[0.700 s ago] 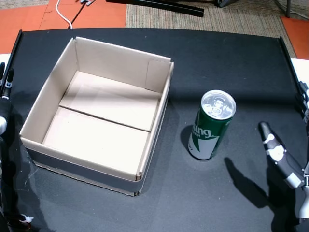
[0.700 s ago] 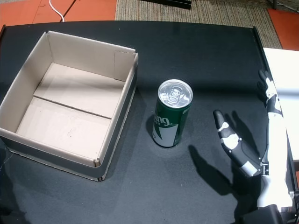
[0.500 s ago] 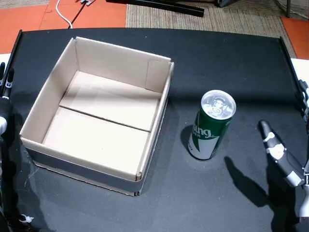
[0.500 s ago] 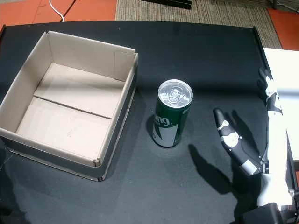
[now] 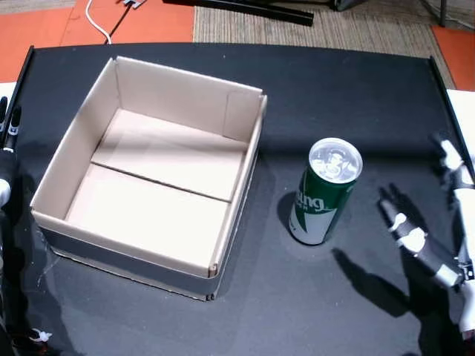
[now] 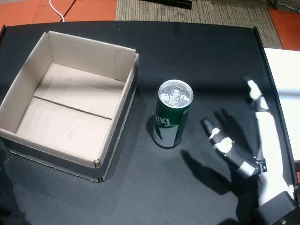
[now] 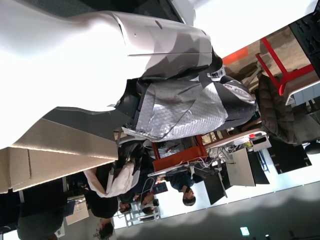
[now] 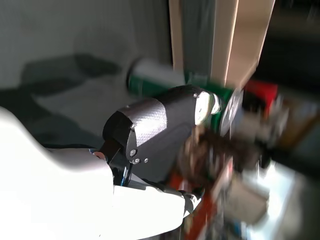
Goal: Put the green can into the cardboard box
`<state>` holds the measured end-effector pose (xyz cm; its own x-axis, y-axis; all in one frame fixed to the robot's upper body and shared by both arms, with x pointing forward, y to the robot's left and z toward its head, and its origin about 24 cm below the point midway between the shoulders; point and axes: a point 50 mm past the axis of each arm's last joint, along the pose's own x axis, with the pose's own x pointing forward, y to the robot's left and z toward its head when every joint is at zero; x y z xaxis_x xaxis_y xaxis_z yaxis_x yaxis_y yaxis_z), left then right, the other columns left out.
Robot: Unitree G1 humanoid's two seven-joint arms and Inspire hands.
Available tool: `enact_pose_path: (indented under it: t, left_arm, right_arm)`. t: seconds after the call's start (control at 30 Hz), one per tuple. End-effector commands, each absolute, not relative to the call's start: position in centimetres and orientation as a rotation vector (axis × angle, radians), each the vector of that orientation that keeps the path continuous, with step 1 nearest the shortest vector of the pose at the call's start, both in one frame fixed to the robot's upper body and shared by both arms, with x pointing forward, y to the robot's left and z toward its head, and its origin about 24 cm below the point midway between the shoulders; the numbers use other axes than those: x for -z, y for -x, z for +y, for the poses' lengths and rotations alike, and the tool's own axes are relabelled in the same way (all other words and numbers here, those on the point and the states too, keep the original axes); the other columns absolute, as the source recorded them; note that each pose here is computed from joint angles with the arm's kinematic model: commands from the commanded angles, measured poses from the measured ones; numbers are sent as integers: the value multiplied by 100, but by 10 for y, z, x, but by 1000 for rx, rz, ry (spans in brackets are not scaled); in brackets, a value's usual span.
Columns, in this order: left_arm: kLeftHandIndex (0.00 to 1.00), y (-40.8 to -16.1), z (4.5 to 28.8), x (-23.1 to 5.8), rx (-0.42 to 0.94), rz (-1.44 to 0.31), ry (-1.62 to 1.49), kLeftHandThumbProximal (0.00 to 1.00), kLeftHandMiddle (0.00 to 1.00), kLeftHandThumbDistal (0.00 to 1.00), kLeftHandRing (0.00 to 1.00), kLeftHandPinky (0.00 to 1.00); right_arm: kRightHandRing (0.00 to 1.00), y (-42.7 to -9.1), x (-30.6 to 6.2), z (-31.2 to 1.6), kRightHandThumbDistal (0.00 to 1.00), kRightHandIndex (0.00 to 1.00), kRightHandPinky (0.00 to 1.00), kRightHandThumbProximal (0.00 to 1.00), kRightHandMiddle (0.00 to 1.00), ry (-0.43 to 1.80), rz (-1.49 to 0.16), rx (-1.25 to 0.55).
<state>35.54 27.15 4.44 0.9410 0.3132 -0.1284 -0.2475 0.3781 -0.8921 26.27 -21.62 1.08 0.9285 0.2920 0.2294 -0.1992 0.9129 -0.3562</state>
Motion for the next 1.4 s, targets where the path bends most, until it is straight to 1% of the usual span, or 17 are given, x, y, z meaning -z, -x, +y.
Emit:
enact_pose_path:
  t: [0.0, 0.1, 0.13, 0.2, 0.3, 0.43, 0.47, 0.63, 0.7, 0.8, 0.9, 0.97, 1.03, 1.13, 1.23, 1.37]
  left_arm:
    - [34, -355, 274, -45, -366, -58, 1116, 92, 39, 0, 50, 74]
    - [32, -355, 275, -44, -369, -57, 1112, 92, 39, 0, 51, 77]
    - [33, -354, 275, -44, -367, -60, 1111, 92, 40, 0, 52, 78]
    - [34, -354, 275, -44, -362, -66, 1112, 91, 41, 0, 52, 77]
    - [34, -354, 275, -44, -370, -63, 1108, 92, 41, 0, 51, 75]
    - [35, -354, 276, -45, -377, -59, 1101, 93, 41, 0, 50, 75]
    - [34, -354, 276, -45, -380, -59, 1103, 93, 40, 0, 50, 74]
    - [36, -354, 278, -44, -387, -58, 1105, 93, 40, 0, 52, 76]
    - [34, -353, 278, -44, -388, -59, 1107, 93, 38, 0, 51, 74]
    - [33, -353, 278, -44, -380, -63, 1104, 95, 38, 0, 51, 75]
    - [33, -352, 278, -44, -382, -67, 1103, 94, 37, 0, 51, 74]
    - [34, -352, 278, -44, -371, -74, 1108, 95, 38, 0, 52, 75]
    - [32, -352, 278, -43, -378, -71, 1115, 93, 35, 0, 49, 73]
    - [32, -353, 278, -43, -394, -65, 1120, 92, 36, 0, 50, 75]
    - [32, -353, 277, -43, -398, -60, 1117, 92, 36, 0, 50, 76]
    - [34, -353, 277, -44, -397, -59, 1105, 94, 38, 0, 51, 77]
  right_arm:
    - [100, -273, -24, -215, 100, 100, 100, 44, 100, 333, -311, -326]
    - [100, -283, -33, -212, 100, 100, 100, 42, 100, 276, -299, -407]
    - [100, -286, -35, -212, 100, 100, 100, 44, 100, 255, -290, -432]
    - [100, -289, -38, -212, 100, 100, 100, 47, 100, 229, -271, -477]
    - [100, -292, -43, -213, 100, 100, 100, 47, 100, 206, -249, -541]
    - [100, -298, -47, -213, 100, 100, 100, 58, 100, 193, -235, -547]
    - [100, -300, -47, -213, 100, 100, 100, 59, 100, 190, -232, -539]
    - [100, -311, -49, -211, 100, 100, 100, 58, 100, 188, -242, -519]
    - [100, -316, -50, -210, 100, 100, 100, 59, 100, 188, -238, -516]
    - [100, -323, -51, -207, 100, 100, 100, 58, 100, 185, -217, -514]
    - [100, -330, -53, -201, 100, 100, 100, 56, 100, 194, -200, -520]
    - [100, -335, -54, -196, 100, 100, 100, 56, 100, 207, -191, -525]
    - [100, -339, -56, -192, 100, 100, 100, 56, 100, 223, -177, -537]
    - [100, -344, -59, -184, 100, 100, 100, 62, 100, 278, -171, -562]
    - [100, -345, -61, -177, 100, 100, 100, 62, 100, 327, -186, -587]
    - [100, -343, -58, -173, 100, 100, 100, 62, 100, 349, -182, -611]
